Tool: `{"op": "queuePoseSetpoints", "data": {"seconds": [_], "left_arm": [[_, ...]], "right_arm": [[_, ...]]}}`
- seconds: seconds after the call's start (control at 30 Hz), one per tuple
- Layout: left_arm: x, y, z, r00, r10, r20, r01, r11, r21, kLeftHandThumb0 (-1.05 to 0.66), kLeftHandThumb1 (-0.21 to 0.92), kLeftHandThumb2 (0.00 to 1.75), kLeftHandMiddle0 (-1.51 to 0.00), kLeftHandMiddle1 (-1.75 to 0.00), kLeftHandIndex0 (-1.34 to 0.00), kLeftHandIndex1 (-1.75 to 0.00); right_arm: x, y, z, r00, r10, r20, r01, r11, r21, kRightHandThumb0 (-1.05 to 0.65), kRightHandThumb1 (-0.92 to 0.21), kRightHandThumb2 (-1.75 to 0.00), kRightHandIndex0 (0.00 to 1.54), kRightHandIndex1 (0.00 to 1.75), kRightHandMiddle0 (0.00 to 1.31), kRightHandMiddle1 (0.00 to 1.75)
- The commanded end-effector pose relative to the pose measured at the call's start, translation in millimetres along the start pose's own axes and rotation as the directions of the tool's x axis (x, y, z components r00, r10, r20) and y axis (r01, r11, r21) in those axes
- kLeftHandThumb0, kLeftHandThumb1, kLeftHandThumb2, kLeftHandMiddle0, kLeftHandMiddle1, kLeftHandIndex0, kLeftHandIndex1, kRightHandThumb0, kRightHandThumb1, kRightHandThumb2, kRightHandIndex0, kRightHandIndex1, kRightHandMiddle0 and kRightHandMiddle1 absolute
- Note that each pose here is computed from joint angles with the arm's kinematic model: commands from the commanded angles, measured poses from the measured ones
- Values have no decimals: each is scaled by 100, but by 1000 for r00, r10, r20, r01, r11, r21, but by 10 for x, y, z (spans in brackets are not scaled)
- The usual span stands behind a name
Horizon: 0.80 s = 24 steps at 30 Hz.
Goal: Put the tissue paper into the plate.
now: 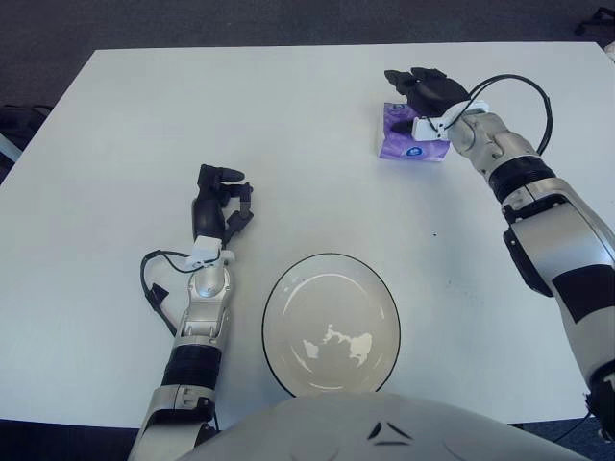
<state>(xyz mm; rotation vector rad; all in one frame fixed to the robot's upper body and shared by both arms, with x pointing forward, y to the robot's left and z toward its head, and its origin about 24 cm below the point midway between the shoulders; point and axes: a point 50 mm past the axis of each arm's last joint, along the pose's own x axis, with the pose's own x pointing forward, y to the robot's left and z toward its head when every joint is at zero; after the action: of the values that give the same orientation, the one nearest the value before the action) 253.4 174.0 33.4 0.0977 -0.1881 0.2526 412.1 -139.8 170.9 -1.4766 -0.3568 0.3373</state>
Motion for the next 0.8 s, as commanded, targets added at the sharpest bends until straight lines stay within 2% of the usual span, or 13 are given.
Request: {"op": "queuePoseSetpoints", "data": {"seconds": [0.0,0.37,0.77], "left_arm": [[-589,-39,-640,938,-9,-346,19,999,27,-35,84,64,-49,-134,-23,-175],[-572,-24,-649,937,-7,-348,14,1000,18,-35,84,65,-49,-134,-23,-175],[-561,-28,-644,939,-19,-343,28,999,24,-35,84,65,-49,-135,-23,-175]], "right_arm": [[-7,35,36,998,54,36,-53,998,-12,-105,-84,-31,0,0,0,0],[-68,-11,11,989,122,80,-118,992,-45,-105,-85,-31,0,0,0,0],[-187,-158,27,986,106,132,-101,994,-44,-105,-89,-30,0,0,0,0]]}}
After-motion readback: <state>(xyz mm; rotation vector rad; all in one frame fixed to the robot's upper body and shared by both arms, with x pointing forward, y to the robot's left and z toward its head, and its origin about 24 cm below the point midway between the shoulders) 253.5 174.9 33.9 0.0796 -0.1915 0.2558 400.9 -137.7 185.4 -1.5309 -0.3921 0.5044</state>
